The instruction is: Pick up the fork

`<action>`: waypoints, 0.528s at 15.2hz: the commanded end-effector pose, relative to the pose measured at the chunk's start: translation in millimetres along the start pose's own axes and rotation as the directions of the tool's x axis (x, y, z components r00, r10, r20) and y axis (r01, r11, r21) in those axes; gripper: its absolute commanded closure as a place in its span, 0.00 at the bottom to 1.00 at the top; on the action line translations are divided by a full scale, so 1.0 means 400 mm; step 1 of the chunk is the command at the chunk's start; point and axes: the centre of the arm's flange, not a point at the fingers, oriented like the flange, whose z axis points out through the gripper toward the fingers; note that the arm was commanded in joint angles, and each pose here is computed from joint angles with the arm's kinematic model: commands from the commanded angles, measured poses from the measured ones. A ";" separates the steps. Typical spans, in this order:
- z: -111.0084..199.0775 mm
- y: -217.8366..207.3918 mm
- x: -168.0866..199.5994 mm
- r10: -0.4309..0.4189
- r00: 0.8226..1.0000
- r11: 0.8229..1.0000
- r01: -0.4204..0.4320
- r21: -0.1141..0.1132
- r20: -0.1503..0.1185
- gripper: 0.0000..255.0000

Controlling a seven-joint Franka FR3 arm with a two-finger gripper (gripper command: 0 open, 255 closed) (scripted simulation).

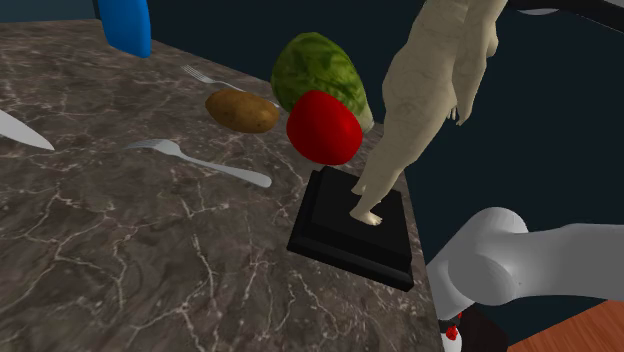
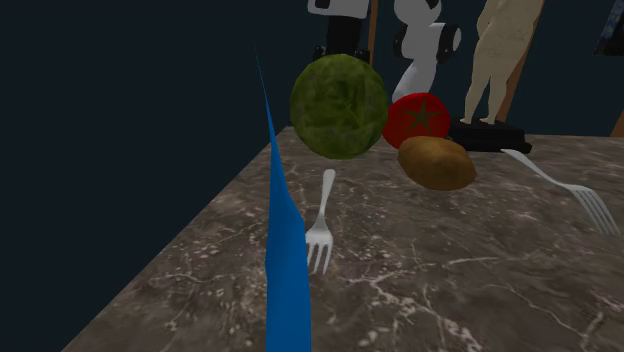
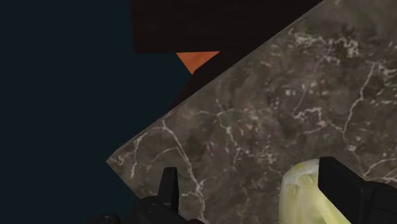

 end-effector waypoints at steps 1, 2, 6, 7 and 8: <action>0.000 0.000 0.000 0.000 1.000 1.000 0.000 0.000 0.000 0.00; 0.005 -0.012 0.029 -0.010 1.000 1.000 0.010 0.004 -0.001 0.00; 0.022 -0.066 0.144 -0.052 0.999 0.998 0.052 0.019 -0.006 0.00; 0.026 -0.080 0.173 -0.062 0.998 0.998 0.062 0.023 -0.007 0.00; 0.030 -0.094 0.201 -0.073 0.997 0.997 0.073 0.027 -0.009 0.00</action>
